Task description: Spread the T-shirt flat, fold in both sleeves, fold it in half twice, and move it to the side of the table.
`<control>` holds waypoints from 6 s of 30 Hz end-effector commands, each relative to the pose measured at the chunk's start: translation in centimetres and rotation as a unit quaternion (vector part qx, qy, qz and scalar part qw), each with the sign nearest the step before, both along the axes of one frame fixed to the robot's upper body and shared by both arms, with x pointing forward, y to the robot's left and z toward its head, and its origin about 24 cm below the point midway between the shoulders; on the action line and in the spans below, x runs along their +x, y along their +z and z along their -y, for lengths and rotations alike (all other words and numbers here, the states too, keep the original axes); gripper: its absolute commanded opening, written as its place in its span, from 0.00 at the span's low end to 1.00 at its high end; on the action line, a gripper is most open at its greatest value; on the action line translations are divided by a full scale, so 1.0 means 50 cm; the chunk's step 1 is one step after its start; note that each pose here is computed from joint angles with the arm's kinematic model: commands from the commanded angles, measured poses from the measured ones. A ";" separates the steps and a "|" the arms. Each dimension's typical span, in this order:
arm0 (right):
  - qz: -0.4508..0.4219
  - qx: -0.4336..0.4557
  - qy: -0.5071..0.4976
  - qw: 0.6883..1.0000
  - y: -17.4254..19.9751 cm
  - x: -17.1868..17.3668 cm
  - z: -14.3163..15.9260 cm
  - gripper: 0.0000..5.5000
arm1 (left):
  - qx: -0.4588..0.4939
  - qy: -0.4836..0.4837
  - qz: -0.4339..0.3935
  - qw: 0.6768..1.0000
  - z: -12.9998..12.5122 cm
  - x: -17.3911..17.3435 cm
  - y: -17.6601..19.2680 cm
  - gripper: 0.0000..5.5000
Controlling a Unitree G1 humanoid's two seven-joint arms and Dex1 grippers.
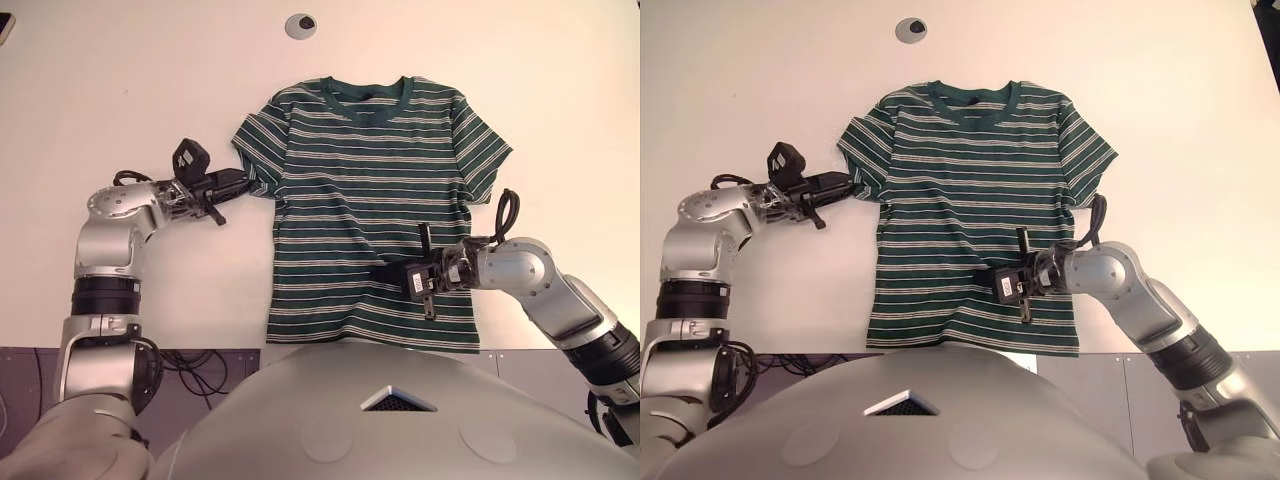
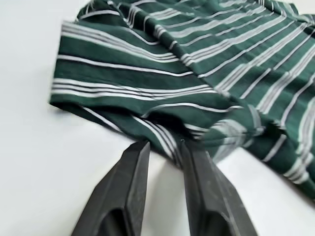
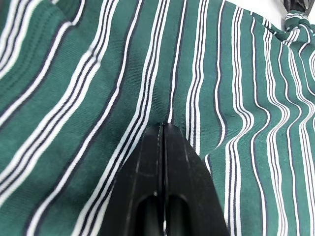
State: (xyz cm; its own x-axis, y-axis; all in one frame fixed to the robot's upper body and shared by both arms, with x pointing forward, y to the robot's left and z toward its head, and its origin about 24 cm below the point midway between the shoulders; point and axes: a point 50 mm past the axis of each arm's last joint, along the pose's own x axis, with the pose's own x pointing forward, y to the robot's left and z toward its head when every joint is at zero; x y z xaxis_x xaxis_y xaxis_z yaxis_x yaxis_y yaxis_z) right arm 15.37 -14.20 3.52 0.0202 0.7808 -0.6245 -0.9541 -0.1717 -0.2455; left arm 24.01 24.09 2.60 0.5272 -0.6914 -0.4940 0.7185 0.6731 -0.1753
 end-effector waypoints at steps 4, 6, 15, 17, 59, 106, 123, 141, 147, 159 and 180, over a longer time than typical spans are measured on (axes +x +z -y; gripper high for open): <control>-0.048 -0.086 -0.030 0.995 -0.054 -0.017 0.042 0.00 | 0.020 -0.016 -0.004 1.000 -0.011 -0.024 0.000 0.20; -0.049 -0.087 -0.028 0.995 -0.054 -0.019 0.042 0.00 | 0.015 -0.022 -0.004 1.000 -0.007 -0.026 -0.003 0.20; -0.053 -0.092 -0.026 0.994 -0.055 -0.024 0.045 0.00 | 0.039 -0.083 0.070 0.993 -0.004 -0.022 0.040 0.20; -0.051 -0.092 -0.025 0.994 -0.055 -0.021 0.044 0.00 | 0.037 -0.076 0.069 0.994 -0.002 -0.015 0.034 0.20; -0.066 -0.102 -0.007 0.993 -0.071 -0.028 0.044 0.00 | 0.160 -0.269 0.310 0.898 0.176 0.060 0.083 0.01; -0.068 0.133 -0.594 0.791 0.015 0.213 0.246 0.28 | 0.035 -0.264 0.244 0.933 0.203 -0.081 0.025 0.24; -0.054 0.105 -0.620 0.775 0.007 0.229 0.276 0.39 | 0.102 -0.380 0.116 0.912 0.146 -0.174 -0.042 0.00; -0.100 0.053 -0.603 0.790 -0.047 0.222 0.258 0.27 | 0.039 -0.310 0.176 0.934 0.152 -0.148 0.000 0.00; -0.108 0.048 -0.602 0.790 -0.053 0.218 0.262 0.10 | 0.025 -0.308 0.178 0.934 0.156 -0.158 0.005 0.00; -0.057 0.123 -0.558 0.819 0.006 0.255 0.206 0.01 | 0.041 -0.315 0.155 0.936 0.155 -0.162 -0.017 0.00; -0.092 0.128 -0.476 0.865 0.003 0.262 0.047 0.06 | 0.072 -0.334 0.096 0.935 0.181 -0.189 -0.100 0.00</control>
State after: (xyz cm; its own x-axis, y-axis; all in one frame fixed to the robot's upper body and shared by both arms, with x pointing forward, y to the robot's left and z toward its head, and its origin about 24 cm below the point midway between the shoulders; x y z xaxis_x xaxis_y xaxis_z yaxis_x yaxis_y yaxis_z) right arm 28.18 -16.72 3.28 0.6480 0.5821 -0.4912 -0.6589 0.7519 0.0219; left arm 16.08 13.84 0.54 0.1390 -0.9098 -0.3911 0.9841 0.0828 0.1573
